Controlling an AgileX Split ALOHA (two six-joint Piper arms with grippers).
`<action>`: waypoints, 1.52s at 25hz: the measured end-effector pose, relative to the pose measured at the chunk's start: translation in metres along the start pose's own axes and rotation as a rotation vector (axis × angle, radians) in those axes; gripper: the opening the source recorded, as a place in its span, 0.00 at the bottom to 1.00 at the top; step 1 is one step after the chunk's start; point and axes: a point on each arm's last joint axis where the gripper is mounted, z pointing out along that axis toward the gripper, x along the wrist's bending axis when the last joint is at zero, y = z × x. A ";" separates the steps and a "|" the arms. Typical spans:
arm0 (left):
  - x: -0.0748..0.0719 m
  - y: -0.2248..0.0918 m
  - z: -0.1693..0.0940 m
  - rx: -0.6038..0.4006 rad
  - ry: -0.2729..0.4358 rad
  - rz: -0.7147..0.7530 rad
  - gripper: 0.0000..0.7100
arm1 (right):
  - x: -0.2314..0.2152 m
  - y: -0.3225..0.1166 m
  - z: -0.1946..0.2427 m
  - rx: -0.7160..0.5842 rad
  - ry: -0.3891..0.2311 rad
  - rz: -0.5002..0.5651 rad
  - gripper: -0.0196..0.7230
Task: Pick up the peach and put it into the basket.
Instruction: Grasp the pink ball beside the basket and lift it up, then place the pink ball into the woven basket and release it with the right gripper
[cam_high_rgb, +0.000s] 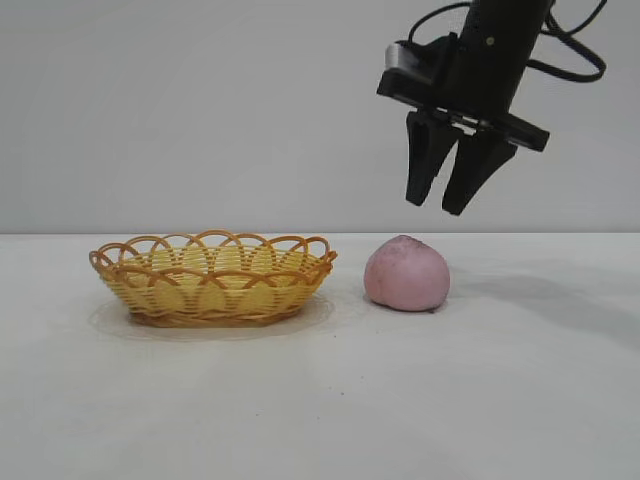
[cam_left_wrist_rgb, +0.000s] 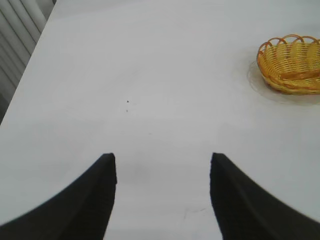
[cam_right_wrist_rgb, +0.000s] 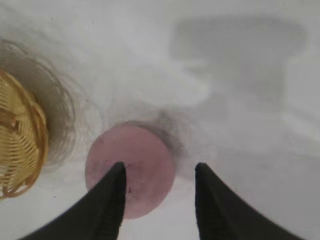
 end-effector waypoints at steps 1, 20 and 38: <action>0.000 0.000 0.000 0.000 0.000 0.002 0.51 | 0.003 0.000 0.007 0.022 0.003 -0.011 0.42; 0.000 0.000 0.000 0.000 0.000 0.004 0.51 | 0.120 0.014 -0.067 -0.295 -0.010 -0.375 0.03; 0.000 0.000 0.000 0.000 0.000 0.004 0.51 | 0.125 0.021 0.037 -0.109 0.014 -0.379 0.43</action>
